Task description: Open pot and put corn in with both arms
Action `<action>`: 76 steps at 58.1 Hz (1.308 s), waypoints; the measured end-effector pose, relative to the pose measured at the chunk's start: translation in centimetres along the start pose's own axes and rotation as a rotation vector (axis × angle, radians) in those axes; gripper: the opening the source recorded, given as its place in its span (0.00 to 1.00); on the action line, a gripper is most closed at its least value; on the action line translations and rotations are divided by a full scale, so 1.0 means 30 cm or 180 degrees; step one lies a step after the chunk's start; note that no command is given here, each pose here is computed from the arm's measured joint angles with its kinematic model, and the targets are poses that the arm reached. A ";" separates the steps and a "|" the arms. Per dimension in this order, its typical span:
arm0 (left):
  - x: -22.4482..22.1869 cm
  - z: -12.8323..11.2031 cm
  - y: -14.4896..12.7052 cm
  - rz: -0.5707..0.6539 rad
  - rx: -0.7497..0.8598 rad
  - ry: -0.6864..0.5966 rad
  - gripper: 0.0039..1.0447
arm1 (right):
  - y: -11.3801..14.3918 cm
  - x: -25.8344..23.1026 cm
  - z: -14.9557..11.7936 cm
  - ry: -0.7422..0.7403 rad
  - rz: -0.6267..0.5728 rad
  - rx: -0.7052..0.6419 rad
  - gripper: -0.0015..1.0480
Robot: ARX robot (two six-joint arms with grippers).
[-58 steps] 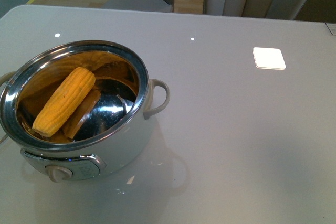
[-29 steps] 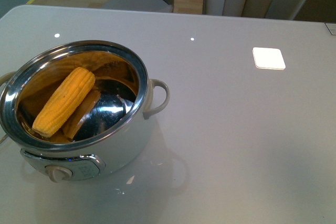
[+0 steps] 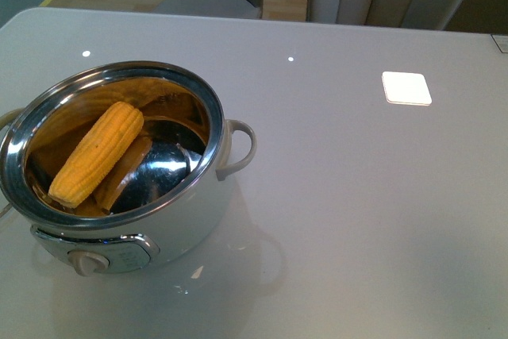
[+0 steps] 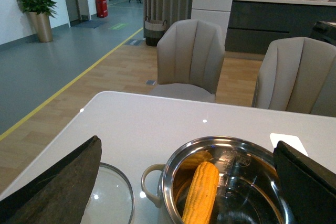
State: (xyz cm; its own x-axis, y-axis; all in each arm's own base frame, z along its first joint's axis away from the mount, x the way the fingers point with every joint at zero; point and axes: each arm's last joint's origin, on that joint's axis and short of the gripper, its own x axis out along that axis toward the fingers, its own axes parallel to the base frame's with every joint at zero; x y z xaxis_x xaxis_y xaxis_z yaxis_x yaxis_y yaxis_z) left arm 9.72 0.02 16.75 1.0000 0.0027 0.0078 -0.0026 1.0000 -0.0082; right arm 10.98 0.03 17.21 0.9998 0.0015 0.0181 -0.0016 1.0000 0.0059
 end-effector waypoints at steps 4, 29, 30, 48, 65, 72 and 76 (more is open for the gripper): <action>0.000 0.000 0.000 0.0000 0.0000 0.0000 0.94 | 0.000 -0.003 -0.001 0.0004 0.0000 0.0000 0.02; 0.000 0.000 0.000 0.0000 0.0000 0.0000 0.94 | 0.000 -0.043 -0.009 0.0017 -0.0001 -0.0001 0.02; 0.000 0.000 0.000 0.0000 0.0000 0.0000 0.94 | 0.000 -0.043 -0.009 0.0017 -0.0001 -0.0002 0.03; 0.000 0.000 0.000 0.0000 0.0000 0.0000 0.94 | 0.000 -0.043 -0.009 0.0017 -0.0001 -0.0004 0.59; 0.000 0.000 0.000 0.0000 0.0000 0.0000 0.94 | 0.000 -0.043 -0.009 0.0017 -0.0001 -0.0004 0.91; 0.000 0.000 0.000 0.0000 0.0000 0.0000 0.94 | 0.000 -0.043 -0.009 0.0017 -0.0001 -0.0004 0.92; 0.000 0.000 0.000 0.0000 0.0000 0.0000 0.94 | 0.000 -0.043 -0.009 0.0017 -0.0001 -0.0004 0.92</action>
State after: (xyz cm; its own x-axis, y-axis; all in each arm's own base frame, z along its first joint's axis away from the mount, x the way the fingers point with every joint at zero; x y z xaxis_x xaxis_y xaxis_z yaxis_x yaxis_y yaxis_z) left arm 9.72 0.02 16.75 1.0000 0.0027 0.0078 -0.0026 1.0000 -0.0082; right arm 9.70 0.03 16.91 0.9999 0.0011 0.0128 -0.0012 1.0000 0.0048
